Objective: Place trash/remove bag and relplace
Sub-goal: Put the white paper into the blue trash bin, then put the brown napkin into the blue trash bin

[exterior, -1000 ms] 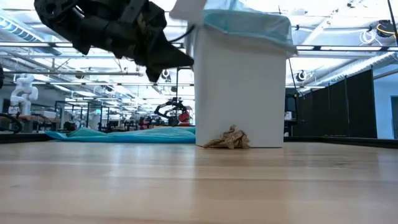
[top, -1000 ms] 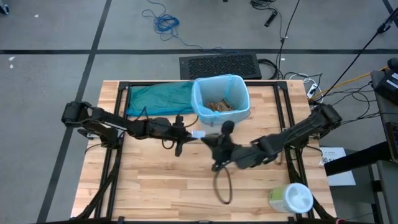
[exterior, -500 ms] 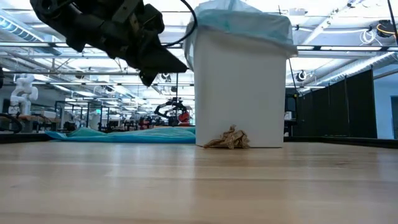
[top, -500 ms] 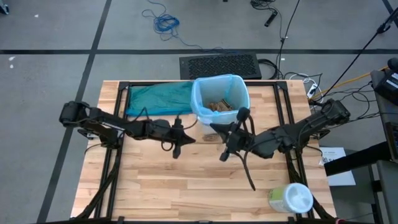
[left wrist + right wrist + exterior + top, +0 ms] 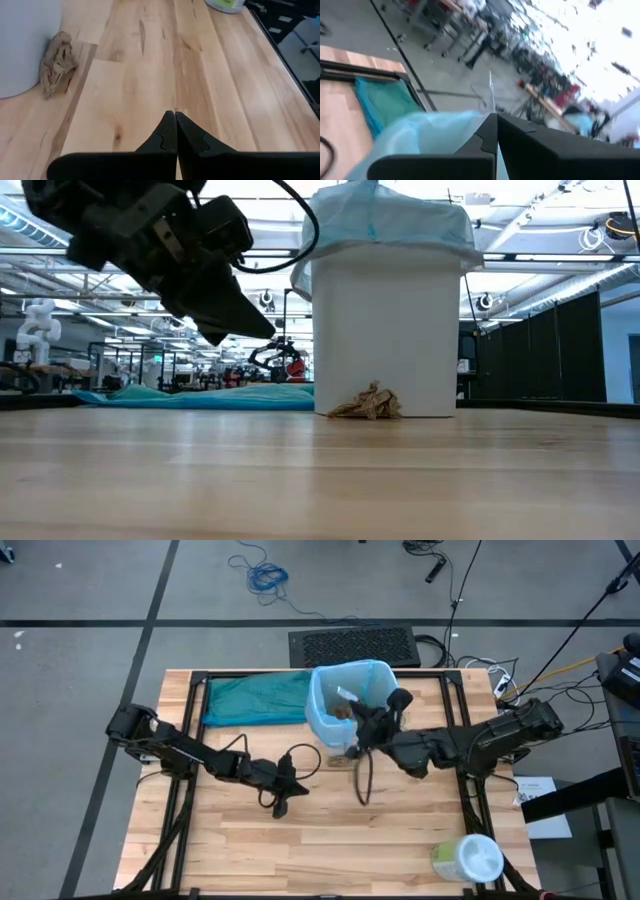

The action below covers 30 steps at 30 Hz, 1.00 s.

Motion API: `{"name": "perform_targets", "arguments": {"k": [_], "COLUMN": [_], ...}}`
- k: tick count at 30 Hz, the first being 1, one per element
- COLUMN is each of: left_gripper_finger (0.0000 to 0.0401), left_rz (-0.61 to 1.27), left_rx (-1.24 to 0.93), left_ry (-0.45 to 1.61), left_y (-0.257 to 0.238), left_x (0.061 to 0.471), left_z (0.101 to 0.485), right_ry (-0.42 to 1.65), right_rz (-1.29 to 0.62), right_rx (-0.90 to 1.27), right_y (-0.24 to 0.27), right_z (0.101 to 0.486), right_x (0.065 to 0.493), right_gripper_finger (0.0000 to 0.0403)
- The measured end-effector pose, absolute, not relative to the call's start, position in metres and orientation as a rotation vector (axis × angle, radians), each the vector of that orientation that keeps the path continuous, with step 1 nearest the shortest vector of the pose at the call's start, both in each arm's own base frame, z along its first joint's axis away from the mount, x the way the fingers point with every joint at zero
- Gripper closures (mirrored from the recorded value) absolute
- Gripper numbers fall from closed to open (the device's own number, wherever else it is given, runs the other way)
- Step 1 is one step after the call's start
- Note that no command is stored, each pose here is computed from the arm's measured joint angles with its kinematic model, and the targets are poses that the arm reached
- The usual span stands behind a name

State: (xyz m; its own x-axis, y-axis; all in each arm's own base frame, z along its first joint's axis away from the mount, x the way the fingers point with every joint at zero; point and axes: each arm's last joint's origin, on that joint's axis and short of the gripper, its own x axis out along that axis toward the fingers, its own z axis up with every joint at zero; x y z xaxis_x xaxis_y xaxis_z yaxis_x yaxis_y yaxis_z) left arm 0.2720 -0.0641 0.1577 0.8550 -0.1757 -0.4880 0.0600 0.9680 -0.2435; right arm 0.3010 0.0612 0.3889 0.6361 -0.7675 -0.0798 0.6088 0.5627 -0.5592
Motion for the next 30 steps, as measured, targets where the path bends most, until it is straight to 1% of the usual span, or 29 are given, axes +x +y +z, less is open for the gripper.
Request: {"name": "perform_targets", "arguments": {"k": [4,7,10,13,17,19,21,25,28,30], "left_gripper_finger": [0.0401,0.0401,0.0401,0.0401,0.0401,0.0401,0.0401,0.0401,0.0401,0.0401], "left_rz": [-0.120,-0.110,-0.110,-0.100,-0.094,-0.067,-0.010,0.064,0.075,0.077], "left_rx": [-0.217,-0.217,-0.206,-0.198,-0.161,-0.150,-0.136,-0.116,-0.111,-0.114], "left_ry": [0.489,0.460,0.429,0.389,0.350,0.334,0.342,0.382,0.401,0.414], "left_y": [-0.070,-0.070,-0.068,-0.067,-0.065,-0.063,-0.060,-0.057,-0.056,-0.056], "left_x": [0.269,0.267,0.265,0.261,0.255,0.252,0.248,0.242,0.241,0.241], "left_z": [0.166,0.174,0.181,0.191,0.203,0.209,0.211,0.211,0.209,0.208], "right_ry": [0.408,0.469,0.495,0.490,0.446,0.412,0.375,0.363,0.452,0.532], "right_rz": [-0.871,-0.815,-0.771,-0.738,-0.681,-0.645,-0.570,-0.401,-0.368,-0.379], "right_rx": [-0.415,-0.310,-0.244,-0.243,-0.251,-0.239,-0.211,-0.144,-0.118,-0.083], "right_y": [0.043,0.033,0.031,0.037,0.049,0.057,0.067,0.089,0.105,0.112], "right_z": [0.372,0.360,0.355,0.357,0.368,0.376,0.383,0.387,0.370,0.356], "right_x": [0.299,0.297,0.296,0.294,0.284,0.276,0.268,0.257,0.255,0.252], "right_gripper_finger": [0.0396,0.0374,0.0337,0.0290,0.0229,0.0205,0.0188,0.0176,0.0180,0.0182]}}
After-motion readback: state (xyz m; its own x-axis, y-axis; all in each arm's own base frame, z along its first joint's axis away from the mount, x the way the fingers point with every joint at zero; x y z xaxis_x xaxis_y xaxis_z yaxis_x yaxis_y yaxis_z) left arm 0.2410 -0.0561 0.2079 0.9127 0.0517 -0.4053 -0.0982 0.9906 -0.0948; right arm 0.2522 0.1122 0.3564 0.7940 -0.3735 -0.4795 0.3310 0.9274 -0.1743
